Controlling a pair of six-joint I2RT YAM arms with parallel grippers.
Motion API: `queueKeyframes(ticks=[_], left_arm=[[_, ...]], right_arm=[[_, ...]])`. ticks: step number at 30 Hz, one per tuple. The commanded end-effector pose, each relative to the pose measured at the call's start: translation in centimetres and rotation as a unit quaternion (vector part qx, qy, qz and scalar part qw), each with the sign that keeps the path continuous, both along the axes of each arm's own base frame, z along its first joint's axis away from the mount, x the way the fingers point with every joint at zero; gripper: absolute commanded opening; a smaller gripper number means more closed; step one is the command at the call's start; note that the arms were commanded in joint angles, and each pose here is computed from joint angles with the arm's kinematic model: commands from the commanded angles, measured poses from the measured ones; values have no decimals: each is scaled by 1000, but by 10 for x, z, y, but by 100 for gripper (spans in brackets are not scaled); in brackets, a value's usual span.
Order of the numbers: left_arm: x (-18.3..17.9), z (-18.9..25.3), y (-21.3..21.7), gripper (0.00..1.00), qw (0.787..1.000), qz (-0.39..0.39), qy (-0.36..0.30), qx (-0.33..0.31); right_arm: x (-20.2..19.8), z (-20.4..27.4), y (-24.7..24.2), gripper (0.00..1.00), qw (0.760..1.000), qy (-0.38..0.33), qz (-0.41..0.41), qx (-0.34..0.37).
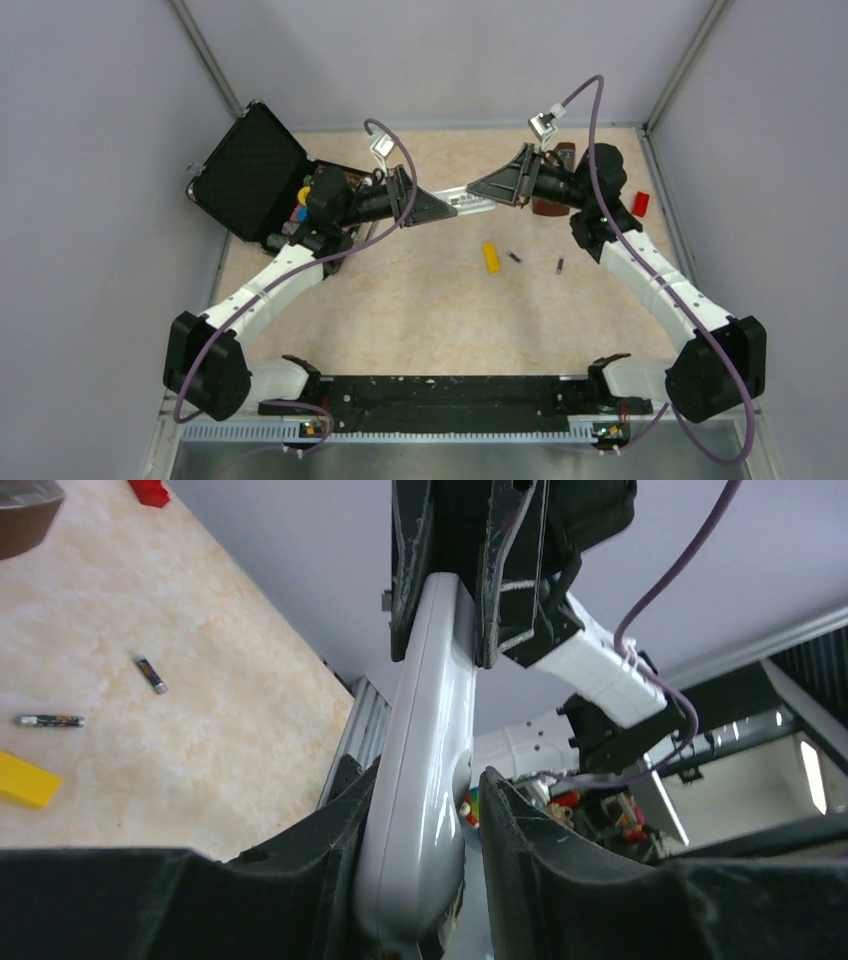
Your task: Load the batteries into the remote control
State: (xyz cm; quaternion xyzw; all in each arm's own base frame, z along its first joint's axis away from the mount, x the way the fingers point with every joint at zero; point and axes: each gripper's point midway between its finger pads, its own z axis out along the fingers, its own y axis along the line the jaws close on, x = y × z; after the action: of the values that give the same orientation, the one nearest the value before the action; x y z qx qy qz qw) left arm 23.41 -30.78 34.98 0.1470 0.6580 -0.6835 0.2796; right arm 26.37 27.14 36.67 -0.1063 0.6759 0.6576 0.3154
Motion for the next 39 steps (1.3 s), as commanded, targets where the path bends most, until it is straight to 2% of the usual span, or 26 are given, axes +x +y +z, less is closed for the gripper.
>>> queueKeyframes(ticks=[1,4,8,10,18,19,20,23,24,27,30,32,37,39], left_arm=[[13,36,18,46,995,72,-12,-70],[18,37,26,52,992,100,-11,-78],[23,36,29,48,990,120,-12,-72],[24,33,29,43,990,122,-10,-70],[33,30,24,4,991,117,-4,-67],[33,29,23,0,991,115,-4,-66],[34,29,22,0,991,114,-5,-65],[38,24,23,0,991,124,-7,-48],[41,20,23,0,990,133,-8,-35],[52,-1,30,0,984,175,-4,27],[55,-11,37,0,978,200,-4,63],[56,-17,40,0,975,210,2,76],[58,-26,43,0,972,217,6,91],[58,-26,42,0,972,216,8,92]], right_arm=[[10,22,-5,0,998,-8,-48,46],[10,20,-3,0,998,-3,-41,43],[15,14,-3,0,998,12,-47,41],[18,12,-1,2,998,19,-46,40],[22,1,4,10,999,35,-28,10],[23,-1,5,13,999,38,-27,6],[24,-3,4,20,999,40,-28,1],[30,-13,0,60,997,53,-44,-19],[33,-15,-3,68,997,53,-54,-24],[42,-22,-22,78,993,67,-87,-38],[47,-32,-41,79,988,89,-112,-52],[46,-39,-49,75,985,89,-125,-76],[43,-56,-56,53,979,74,-140,-131],[40,-55,-52,49,977,70,-145,-137]])
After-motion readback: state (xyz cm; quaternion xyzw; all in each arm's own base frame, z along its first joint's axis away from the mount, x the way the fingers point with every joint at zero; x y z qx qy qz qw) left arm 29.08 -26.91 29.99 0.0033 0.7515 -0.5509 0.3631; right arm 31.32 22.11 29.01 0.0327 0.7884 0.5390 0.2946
